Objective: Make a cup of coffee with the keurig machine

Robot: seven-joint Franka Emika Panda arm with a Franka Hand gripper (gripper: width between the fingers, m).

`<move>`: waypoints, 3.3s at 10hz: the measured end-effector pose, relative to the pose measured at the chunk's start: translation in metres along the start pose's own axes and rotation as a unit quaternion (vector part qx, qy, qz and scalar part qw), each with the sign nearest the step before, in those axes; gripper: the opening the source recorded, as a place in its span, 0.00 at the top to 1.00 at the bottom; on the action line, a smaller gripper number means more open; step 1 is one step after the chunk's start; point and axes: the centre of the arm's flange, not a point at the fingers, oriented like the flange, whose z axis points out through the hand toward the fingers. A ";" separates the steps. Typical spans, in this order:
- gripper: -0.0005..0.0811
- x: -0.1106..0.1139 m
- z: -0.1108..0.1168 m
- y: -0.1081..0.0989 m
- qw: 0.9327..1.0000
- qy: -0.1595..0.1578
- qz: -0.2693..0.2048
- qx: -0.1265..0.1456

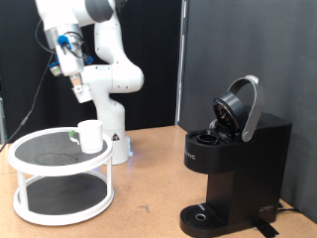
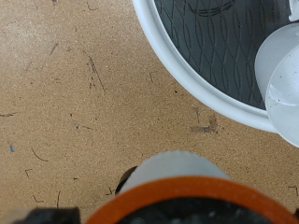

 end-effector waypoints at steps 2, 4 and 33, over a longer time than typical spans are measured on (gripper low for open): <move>0.51 -0.003 0.001 0.002 1.000 -0.020 0.004 -0.016; 0.51 -0.032 -0.005 0.015 0.995 -0.073 0.004 -0.069; 0.51 -0.247 0.079 0.119 0.985 -0.072 -0.101 -0.119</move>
